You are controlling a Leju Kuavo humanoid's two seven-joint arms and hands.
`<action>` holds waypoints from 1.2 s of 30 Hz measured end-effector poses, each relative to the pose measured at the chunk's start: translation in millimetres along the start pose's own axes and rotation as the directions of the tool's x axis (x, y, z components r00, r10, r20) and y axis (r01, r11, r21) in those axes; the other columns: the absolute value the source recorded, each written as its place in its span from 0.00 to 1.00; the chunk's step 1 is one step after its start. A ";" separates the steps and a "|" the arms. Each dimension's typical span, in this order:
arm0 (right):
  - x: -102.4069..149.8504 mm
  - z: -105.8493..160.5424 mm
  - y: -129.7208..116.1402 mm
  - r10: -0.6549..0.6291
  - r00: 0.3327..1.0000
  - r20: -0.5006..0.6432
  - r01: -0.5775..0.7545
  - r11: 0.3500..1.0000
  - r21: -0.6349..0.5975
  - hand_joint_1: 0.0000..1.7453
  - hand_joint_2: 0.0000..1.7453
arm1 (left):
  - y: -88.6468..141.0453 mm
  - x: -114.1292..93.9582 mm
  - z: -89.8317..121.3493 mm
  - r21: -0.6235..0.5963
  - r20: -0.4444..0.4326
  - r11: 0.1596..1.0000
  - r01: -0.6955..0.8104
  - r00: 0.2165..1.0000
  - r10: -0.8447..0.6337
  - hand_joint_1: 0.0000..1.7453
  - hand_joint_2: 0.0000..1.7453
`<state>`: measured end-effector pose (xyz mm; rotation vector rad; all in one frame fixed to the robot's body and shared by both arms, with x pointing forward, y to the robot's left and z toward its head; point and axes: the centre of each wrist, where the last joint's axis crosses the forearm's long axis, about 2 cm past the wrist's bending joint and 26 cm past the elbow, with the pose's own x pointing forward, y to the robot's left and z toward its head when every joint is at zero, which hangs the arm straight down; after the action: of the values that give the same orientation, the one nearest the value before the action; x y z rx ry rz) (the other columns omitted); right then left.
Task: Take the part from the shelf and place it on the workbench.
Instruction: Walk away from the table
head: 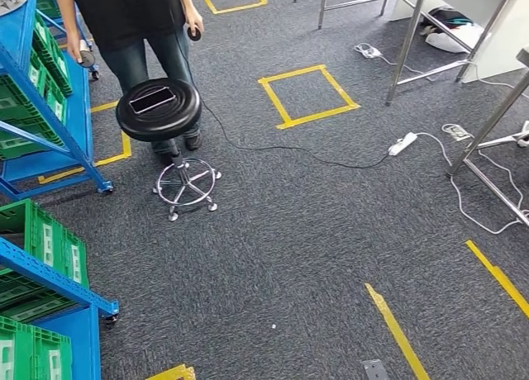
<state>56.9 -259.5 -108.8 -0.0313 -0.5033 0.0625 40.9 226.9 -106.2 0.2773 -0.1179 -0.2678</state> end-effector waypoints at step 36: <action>1.5 -0.3 2.5 0.016 1.000 -0.002 -0.016 1.000 -0.004 0.00 0.00 | 0.1 0.3 0.0 0.003 -0.010 1.000 -0.013 1.000 0.013 0.00 0.00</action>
<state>58.2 -256.9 -108.5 -0.0391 -0.5013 0.0767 41.2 226.9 -106.2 0.2805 -0.1101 -0.2536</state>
